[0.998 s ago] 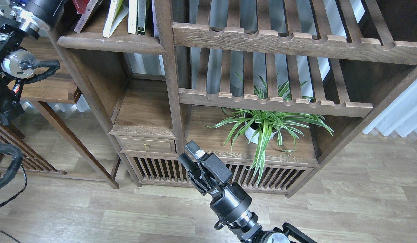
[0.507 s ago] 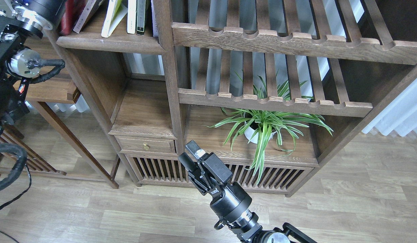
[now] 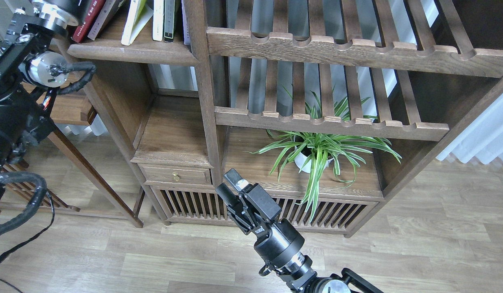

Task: Organize books on shelf
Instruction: 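Release the book and lower the left arm from the top shelf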

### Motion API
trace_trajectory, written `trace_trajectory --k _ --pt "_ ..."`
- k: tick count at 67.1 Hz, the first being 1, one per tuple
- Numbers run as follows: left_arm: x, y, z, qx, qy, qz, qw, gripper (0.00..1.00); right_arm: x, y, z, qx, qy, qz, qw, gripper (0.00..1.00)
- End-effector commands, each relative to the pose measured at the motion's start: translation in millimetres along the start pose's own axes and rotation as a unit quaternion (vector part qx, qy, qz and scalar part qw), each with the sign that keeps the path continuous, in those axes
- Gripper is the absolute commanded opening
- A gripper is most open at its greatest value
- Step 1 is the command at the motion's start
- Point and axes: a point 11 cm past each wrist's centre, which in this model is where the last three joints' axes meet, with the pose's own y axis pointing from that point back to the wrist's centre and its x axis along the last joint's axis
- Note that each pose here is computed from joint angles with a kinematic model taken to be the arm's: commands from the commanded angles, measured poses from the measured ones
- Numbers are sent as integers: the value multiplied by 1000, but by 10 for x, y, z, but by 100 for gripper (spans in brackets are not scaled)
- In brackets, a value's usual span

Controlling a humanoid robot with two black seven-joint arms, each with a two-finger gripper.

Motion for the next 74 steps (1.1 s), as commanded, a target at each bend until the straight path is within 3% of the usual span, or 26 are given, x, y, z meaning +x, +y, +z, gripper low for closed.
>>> trace_trajectory --k 1,28,46,57,74 --pt "-135 129 23 -20 31 -16 999 57 -14 -5 -69 10 4 -2 1000 81" --pt "-712 355 182 -61 113 -87 988 54 -200 -76 -23 4 -1 -32 999 81" --pt "-750 945 -318 49 207 -106 971 54 -224 -99 -7 0 -1 -36 999 81" --pt "-752 1182 -536 80 224 -88 967 54 -235 -115 -12 -2 1 -38 999 81" --pt "-1109 1637 -914 140 274 -95 947 54 -248 -128 -41 0 3 -41 999 81"
